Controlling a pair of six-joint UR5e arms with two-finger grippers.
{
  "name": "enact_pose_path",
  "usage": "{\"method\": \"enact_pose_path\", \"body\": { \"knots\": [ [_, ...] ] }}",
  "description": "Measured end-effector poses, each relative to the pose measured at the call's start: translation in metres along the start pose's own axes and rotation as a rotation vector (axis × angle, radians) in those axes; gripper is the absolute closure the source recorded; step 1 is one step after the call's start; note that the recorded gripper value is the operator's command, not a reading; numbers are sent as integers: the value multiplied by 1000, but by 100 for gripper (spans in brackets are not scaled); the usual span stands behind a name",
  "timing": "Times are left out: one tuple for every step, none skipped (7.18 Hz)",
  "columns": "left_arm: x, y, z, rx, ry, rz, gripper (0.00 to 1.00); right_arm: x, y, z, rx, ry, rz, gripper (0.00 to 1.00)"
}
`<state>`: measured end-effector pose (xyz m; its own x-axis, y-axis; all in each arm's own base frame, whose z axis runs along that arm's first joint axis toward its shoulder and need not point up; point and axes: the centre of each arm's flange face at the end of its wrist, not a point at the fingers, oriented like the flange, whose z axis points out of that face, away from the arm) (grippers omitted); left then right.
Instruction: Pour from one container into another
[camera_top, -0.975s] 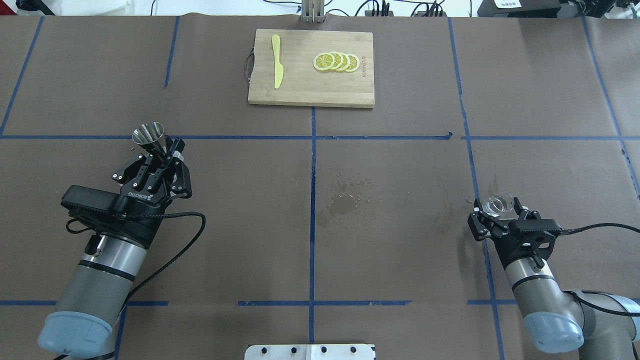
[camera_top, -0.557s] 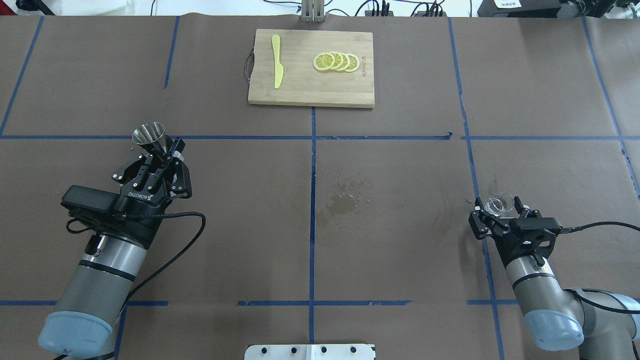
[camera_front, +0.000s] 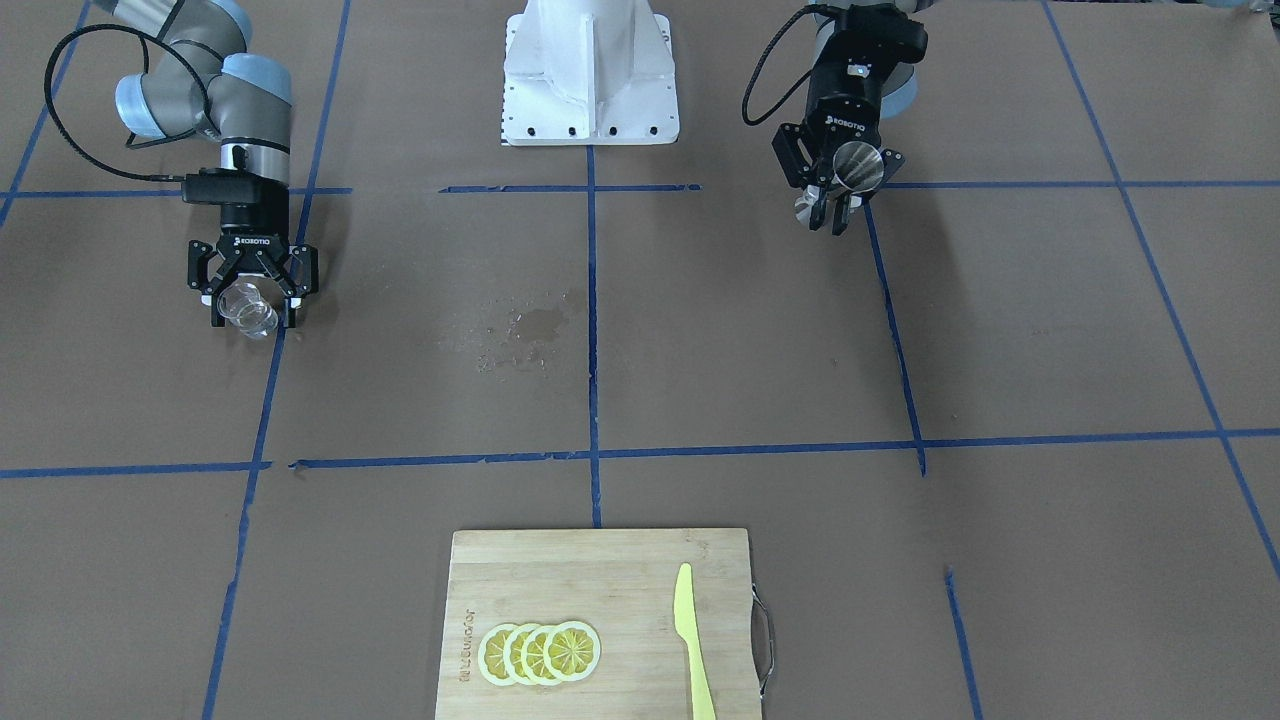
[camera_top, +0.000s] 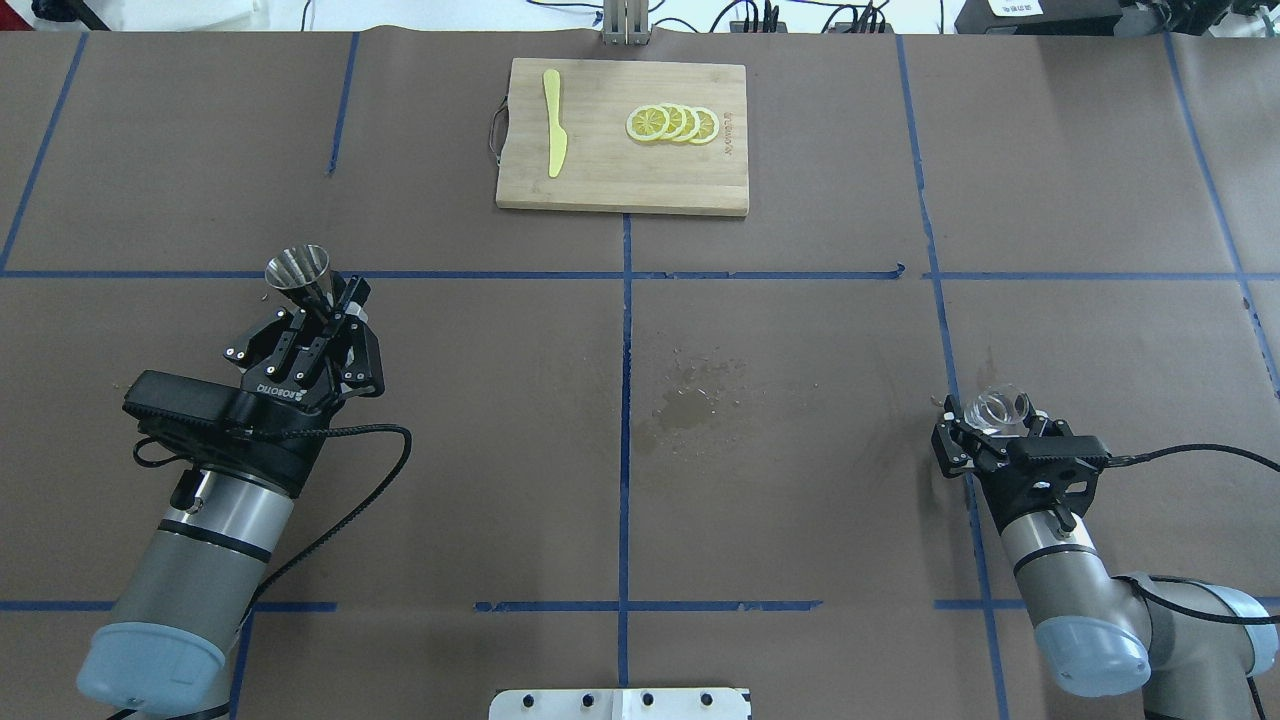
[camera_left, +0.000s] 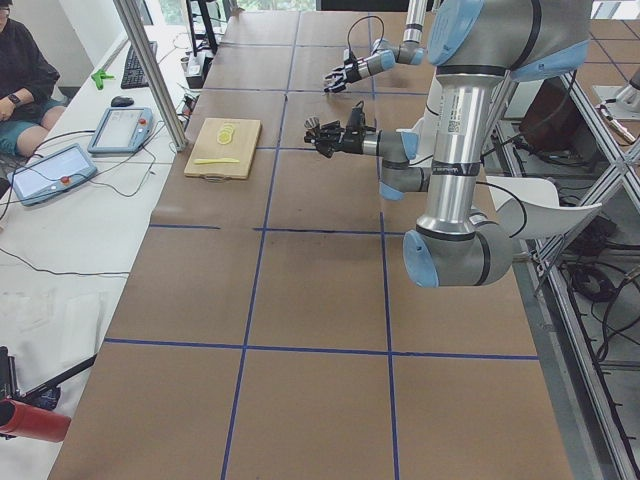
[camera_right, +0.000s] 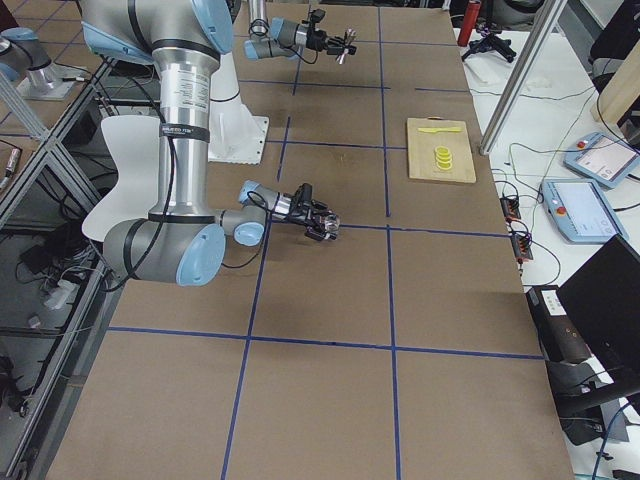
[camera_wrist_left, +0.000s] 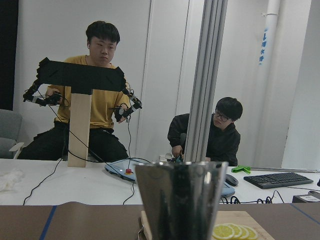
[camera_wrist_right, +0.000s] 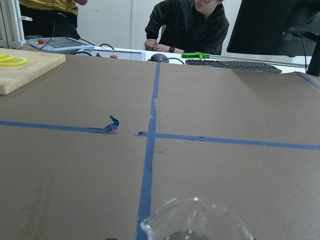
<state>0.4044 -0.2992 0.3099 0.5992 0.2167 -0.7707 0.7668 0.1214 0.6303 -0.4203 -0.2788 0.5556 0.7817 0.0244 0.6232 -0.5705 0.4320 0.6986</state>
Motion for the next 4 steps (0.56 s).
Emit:
{"method": "enact_pose_path", "body": {
  "knots": [
    [0,0,0,0,0,-1,100,0,-2,0,1,0,4,96],
    [0,0,0,0,0,-1,100,0,-4,1,0,0,9,100],
    [0,-1,0,1,1,-2,100,1,-9,0,0,-7,27,100],
    [0,-1,0,2,1,-4,100,4,-15,-3,1,-27,56,100]
  ]
}}
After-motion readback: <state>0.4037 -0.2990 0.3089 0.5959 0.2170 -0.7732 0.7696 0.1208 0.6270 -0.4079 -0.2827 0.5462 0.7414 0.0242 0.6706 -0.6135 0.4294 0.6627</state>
